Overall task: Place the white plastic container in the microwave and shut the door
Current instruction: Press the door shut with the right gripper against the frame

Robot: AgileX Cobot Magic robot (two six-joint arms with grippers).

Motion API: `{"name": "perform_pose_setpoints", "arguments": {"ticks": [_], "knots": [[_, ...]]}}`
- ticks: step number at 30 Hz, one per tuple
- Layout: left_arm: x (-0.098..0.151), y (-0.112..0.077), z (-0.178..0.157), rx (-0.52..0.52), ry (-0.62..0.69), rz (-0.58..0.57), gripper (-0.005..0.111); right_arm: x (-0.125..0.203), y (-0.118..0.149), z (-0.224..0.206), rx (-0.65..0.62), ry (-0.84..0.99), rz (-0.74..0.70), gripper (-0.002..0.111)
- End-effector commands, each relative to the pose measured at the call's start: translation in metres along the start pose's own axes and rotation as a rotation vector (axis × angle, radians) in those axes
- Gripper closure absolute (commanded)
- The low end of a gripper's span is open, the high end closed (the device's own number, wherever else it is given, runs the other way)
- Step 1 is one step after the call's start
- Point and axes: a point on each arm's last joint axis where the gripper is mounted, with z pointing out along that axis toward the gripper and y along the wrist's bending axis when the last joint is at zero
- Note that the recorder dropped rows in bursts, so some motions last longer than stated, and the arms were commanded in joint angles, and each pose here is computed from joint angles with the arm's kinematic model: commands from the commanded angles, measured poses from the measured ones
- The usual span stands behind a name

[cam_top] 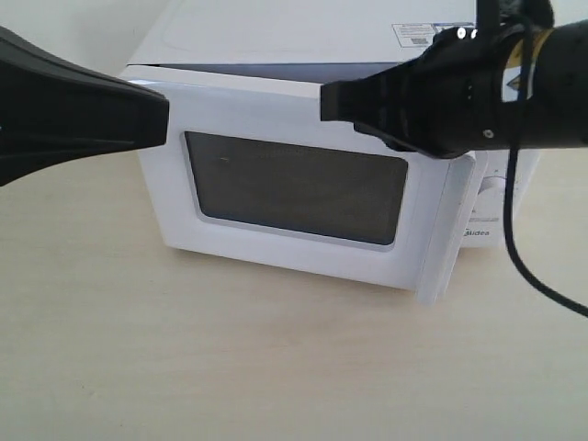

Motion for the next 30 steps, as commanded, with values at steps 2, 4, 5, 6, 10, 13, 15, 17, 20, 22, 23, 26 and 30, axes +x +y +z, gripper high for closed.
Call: {"name": "perform_pose_setpoints", "arguments": {"ticks": [2, 4, 5, 6, 10, 13, 15, 17, 20, 22, 23, 26, 30], "knots": [[0.0, -0.002, -0.001, 0.006, -0.008, -0.009, 0.102, 0.006, -0.007, 0.021, 0.047, 0.028, -0.003, 0.108], [0.0, -0.002, -0.001, 0.006, -0.008, -0.009, 0.102, 0.006, -0.011, 0.023, 0.061, 0.027, 0.0, 0.108], [0.0, -0.002, -0.001, 0.006, -0.008, -0.009, 0.102, 0.005, -0.015, 0.023, 0.072, 0.024, 0.009, 0.108], [0.0, -0.002, -0.001, 0.006, -0.008, -0.009, 0.102, 0.004, -0.018, 0.023, 0.083, 0.02, 0.012, 0.108], [0.0, -0.002, -0.001, 0.006, -0.008, -0.009, 0.102, -0.001, -0.032, 0.023, 0.122, 0.001, 0.053, 0.108], [0.0, -0.002, -0.001, 0.006, -0.008, -0.009, 0.102, -0.003, -0.035, 0.022, 0.126, -0.011, 0.059, 0.108], [0.0, -0.002, -0.001, 0.006, -0.008, -0.009, 0.102, -0.004, -0.034, 0.023, 0.118, -0.021, 0.059, 0.108], [0.0, -0.002, -0.001, 0.006, -0.008, -0.009, 0.102, -0.006, -0.033, 0.023, 0.102, -0.041, 0.057, 0.108], [0.0, -0.002, -0.001, 0.006, -0.008, -0.009, 0.102, -0.009, -0.031, 0.022, 0.087, -0.063, 0.056, 0.108], [0.0, -0.002, -0.001, 0.007, -0.008, -0.009, 0.102, -0.011, -0.031, 0.023, 0.086, -0.066, 0.056, 0.108], [0.0, -0.002, -0.001, 0.007, -0.008, -0.009, 0.102, -0.012, -0.031, 0.025, 0.081, -0.074, 0.058, 0.108], [0.0, -0.002, -0.001, 0.007, -0.008, -0.009, 0.102, -0.01, -0.036, 0.033, 0.091, -0.065, 0.07, 0.108], [0.0, -0.002, -0.001, 0.007, -0.008, -0.009, 0.102, -0.011, -0.046, 0.039, 0.102, -0.084, 0.084, 0.108]]}}
